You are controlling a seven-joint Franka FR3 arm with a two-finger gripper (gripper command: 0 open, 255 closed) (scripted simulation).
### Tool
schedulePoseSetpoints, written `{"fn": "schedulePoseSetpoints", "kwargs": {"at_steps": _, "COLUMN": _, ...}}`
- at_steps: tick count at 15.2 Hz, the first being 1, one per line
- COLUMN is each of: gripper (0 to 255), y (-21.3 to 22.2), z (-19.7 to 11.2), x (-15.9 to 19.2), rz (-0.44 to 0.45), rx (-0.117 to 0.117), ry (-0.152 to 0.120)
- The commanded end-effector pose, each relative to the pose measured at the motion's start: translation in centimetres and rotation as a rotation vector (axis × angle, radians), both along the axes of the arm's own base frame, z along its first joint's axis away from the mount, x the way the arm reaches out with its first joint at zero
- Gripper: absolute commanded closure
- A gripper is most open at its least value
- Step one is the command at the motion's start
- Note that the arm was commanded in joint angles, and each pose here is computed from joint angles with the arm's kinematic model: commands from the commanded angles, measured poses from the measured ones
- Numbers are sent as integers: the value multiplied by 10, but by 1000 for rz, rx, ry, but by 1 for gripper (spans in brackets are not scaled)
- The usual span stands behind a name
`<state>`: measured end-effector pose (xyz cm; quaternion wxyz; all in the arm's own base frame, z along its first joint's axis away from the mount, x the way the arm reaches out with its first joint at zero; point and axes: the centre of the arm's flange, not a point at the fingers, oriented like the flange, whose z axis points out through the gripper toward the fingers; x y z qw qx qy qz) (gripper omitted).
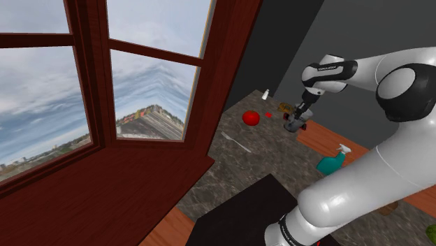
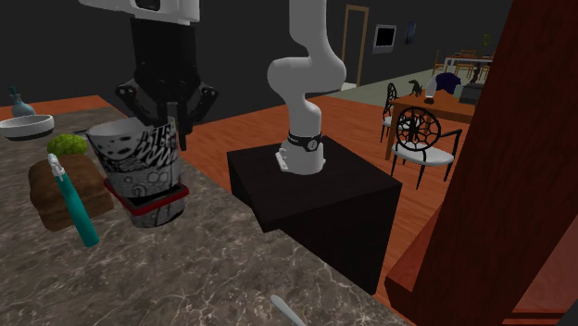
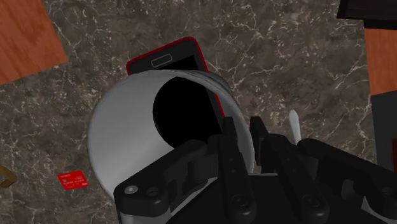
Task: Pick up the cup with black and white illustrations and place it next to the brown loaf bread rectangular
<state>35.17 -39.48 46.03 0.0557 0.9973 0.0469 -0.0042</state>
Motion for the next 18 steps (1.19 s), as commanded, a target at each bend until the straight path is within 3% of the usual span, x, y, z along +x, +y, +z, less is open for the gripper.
{"fn": "schedulePoseSetpoints", "kwargs": {"at_steps": 1, "gripper": 255, "y": -2, "z": -2, "x": -26, "rz": 2, "rx": -1, "ry": -1}}
{"fn": "schedulePoseSetpoints", "kwargs": {"at_steps": 18, "gripper": 255, "y": -33, "z": -1, "x": -248, "rz": 2, "rx": -1, "ry": -1}}
